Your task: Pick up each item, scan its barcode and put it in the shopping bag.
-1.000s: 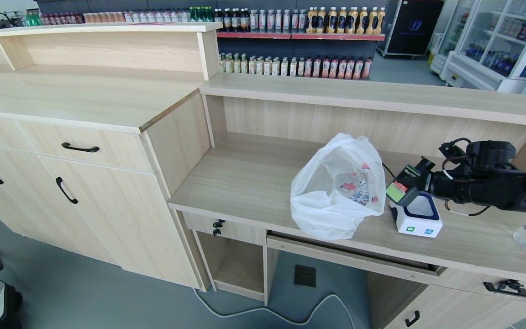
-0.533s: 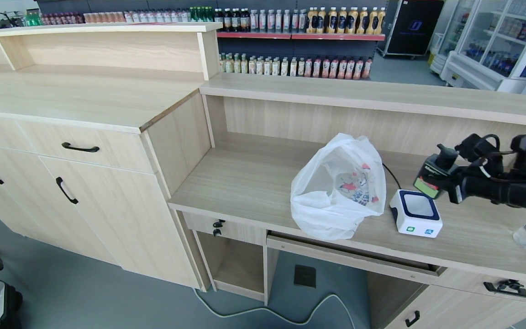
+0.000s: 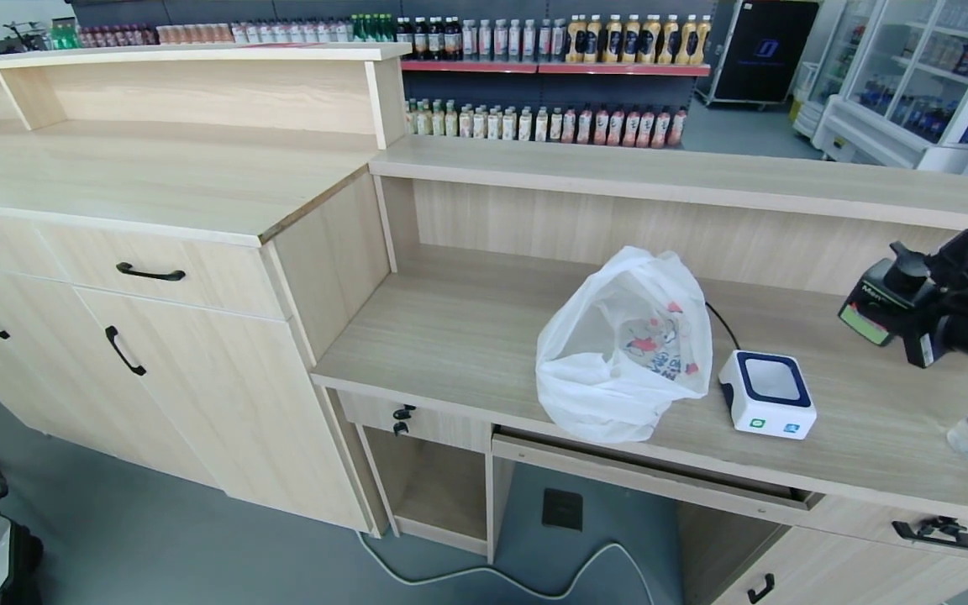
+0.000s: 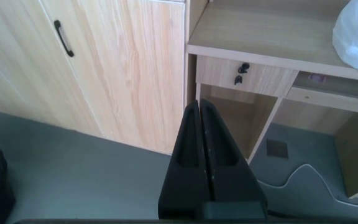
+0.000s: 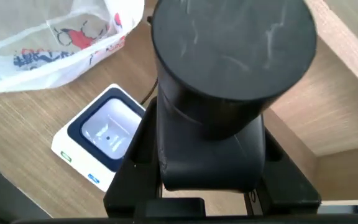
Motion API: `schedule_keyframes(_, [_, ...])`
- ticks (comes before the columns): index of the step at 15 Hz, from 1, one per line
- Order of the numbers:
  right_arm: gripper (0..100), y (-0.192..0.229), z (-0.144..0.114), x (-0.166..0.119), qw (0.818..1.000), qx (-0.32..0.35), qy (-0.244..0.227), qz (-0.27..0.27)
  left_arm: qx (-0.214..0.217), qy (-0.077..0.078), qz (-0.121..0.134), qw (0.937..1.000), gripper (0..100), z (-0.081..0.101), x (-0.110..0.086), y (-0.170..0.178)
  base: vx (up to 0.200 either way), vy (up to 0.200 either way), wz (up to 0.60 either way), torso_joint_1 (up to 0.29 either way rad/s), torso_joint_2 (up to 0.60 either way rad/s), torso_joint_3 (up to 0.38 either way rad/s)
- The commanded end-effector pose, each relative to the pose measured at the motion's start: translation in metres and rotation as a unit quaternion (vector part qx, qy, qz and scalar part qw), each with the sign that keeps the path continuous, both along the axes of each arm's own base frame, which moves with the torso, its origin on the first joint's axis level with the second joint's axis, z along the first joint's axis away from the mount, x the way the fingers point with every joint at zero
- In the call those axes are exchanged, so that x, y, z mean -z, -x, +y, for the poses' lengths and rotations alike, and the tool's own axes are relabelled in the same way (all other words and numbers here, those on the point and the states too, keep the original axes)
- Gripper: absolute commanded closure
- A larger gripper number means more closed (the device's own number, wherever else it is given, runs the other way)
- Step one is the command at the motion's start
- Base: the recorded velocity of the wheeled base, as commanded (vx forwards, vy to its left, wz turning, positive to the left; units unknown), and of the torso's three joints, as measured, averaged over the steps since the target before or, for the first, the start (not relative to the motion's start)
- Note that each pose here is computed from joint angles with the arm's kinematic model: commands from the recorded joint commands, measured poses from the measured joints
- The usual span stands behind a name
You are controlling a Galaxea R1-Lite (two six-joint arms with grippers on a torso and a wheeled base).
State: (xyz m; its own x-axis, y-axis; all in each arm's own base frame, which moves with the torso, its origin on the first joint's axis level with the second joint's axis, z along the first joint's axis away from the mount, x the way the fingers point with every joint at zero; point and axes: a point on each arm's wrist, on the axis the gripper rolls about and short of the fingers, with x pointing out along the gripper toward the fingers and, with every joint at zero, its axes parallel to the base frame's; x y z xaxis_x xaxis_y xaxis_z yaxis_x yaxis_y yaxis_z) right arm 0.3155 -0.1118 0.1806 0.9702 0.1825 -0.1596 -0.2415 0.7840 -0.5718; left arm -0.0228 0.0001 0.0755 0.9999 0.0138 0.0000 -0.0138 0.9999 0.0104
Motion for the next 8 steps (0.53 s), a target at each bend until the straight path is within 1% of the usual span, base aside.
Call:
schedule_keyframes(1, [100, -0.035, 0.036, -0.014, 0.992, -0.039, -0.120, -0.013, -0.001, 0.000, 0.000, 1.0000, 100, 0.000, 0.000, 0.000, 0.000, 0.000, 0.00, 0.000, 0.00, 0.000])
schedule_keyframes(2, [100, -0.058, 0.052, -0.019, 0.983, -0.059, -0.174, -0.010, -0.001, 0.000, 0.000, 1.0000, 100, 0.000, 0.000, 0.000, 0.000, 0.000, 0.00, 0.000, 0.00, 0.000])
schedule_keyframes(3, [100, -0.074, 0.061, -0.014, 0.978, -0.064, -0.197, 0.000, -0.001, 0.000, 0.000, 1.0000, 100, 0.000, 0.000, 0.000, 0.000, 0.000, 0.00, 0.000, 0.00, 0.000])
schedule_keyframes(6, [100, -0.100, 0.090, 0.027, 0.973, -0.091, -0.203, 0.054, -0.001, 0.000, 0.000, 1.0000, 100, 0.000, 0.000, 0.000, 0.000, 0.000, 0.00, 0.000, 0.00, 0.000])
schedule_keyframes(8, [100, -0.110, 0.098, 0.053, 0.971, -0.091, -0.206, 0.086, -0.001, 0.000, 0.000, 1.0000, 100, 0.000, 0.000, 0.000, 0.000, 0.000, 0.00, 0.000, 0.00, 0.000])
